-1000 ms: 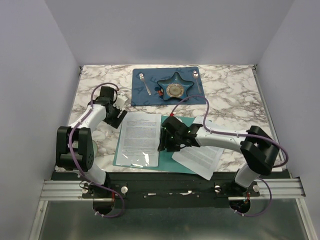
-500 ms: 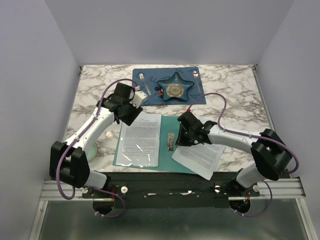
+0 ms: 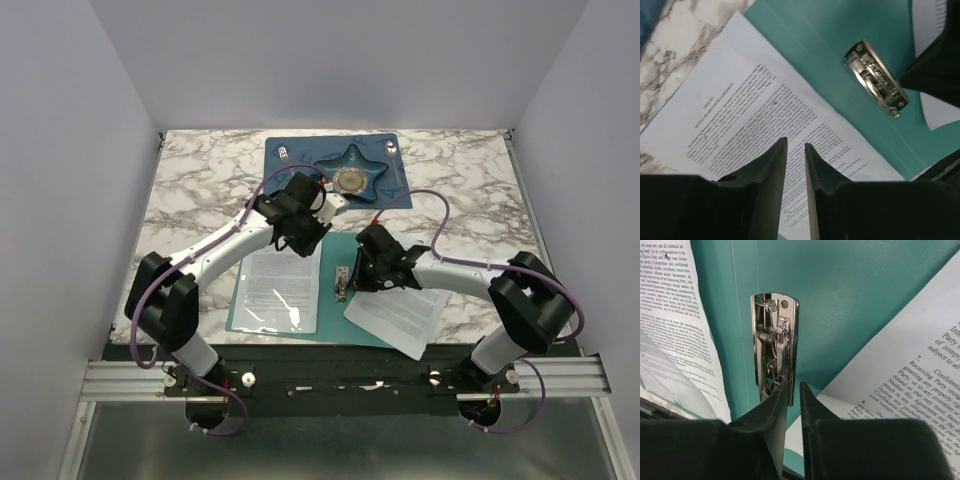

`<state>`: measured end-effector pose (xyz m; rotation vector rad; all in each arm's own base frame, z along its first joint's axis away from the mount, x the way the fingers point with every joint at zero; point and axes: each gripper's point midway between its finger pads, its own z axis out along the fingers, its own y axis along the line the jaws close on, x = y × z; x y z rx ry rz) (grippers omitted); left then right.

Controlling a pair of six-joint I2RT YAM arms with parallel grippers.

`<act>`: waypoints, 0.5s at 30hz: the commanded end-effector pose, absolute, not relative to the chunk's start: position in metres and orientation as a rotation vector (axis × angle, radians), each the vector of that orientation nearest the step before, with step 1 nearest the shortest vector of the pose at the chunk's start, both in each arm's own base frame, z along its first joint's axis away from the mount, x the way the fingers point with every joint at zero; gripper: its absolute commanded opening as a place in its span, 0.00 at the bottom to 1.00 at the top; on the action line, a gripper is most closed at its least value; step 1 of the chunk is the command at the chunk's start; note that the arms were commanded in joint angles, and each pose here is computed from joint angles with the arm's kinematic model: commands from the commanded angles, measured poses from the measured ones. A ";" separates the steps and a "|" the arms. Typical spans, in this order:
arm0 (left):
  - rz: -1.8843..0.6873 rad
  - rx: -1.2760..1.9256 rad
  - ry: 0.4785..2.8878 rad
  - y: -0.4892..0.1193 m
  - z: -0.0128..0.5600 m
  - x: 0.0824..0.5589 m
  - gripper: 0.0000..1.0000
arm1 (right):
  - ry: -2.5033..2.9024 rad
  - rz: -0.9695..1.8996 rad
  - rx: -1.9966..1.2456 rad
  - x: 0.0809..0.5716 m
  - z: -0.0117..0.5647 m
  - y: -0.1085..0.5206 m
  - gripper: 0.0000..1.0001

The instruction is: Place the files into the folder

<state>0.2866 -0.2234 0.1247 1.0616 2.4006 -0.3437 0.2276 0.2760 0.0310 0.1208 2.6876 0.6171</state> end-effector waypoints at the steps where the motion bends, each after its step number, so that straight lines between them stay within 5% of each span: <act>1: -0.480 1.047 2.405 -0.270 0.116 0.288 0.31 | 2.702 0.664 0.147 0.226 0.019 0.279 0.21; 15: -0.583 1.066 2.565 -0.299 0.050 0.270 0.17 | 2.710 0.667 0.310 0.207 -0.011 0.259 0.16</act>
